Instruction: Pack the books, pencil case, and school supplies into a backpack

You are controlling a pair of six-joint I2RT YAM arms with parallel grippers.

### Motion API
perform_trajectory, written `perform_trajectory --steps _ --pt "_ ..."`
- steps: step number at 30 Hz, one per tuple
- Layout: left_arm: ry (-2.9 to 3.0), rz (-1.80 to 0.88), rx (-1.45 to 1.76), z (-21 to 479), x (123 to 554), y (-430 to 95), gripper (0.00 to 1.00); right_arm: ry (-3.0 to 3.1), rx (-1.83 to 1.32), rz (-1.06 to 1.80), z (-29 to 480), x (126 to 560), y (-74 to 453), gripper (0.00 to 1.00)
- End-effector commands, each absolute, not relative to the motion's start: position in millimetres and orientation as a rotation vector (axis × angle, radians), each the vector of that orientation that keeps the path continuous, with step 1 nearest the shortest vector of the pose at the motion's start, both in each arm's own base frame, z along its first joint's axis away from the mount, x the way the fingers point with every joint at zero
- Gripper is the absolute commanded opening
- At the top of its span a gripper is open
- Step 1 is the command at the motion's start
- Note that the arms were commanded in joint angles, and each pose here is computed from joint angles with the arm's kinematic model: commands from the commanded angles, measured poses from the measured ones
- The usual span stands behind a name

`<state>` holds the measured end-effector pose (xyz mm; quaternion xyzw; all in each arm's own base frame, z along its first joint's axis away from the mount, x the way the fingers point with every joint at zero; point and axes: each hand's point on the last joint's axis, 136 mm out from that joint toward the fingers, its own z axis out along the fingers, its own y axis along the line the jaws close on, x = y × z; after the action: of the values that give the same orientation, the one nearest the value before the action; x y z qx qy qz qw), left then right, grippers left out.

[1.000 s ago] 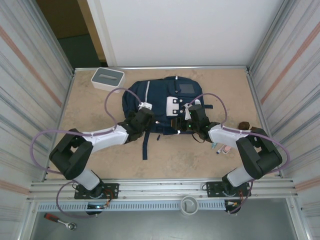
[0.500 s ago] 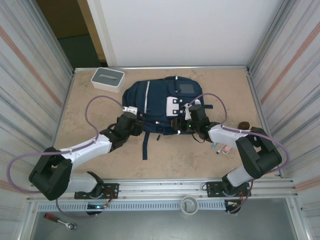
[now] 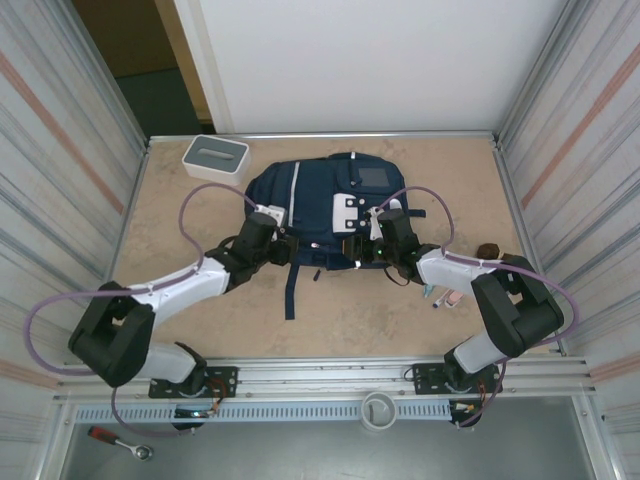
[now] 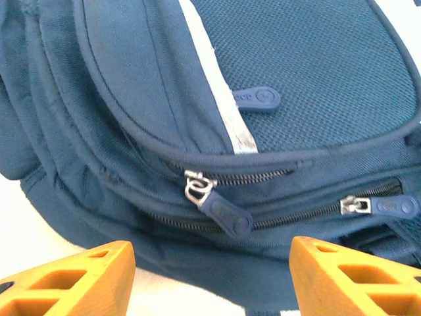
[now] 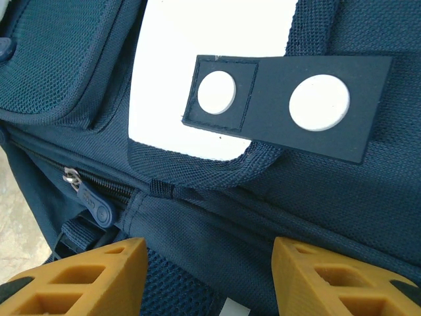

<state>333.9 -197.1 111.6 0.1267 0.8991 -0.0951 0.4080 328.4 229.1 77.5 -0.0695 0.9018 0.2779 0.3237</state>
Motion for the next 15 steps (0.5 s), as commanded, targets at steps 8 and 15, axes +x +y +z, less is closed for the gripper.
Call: perform_trajectory --steps 8,15 --pt "2.33 -0.185 0.241 96 357 -191 0.56 2.44 -0.16 0.668 58 324 216 0.53" --pt "2.331 -0.146 0.255 98 360 -187 0.41 2.45 -0.157 0.661 54 322 214 0.53"
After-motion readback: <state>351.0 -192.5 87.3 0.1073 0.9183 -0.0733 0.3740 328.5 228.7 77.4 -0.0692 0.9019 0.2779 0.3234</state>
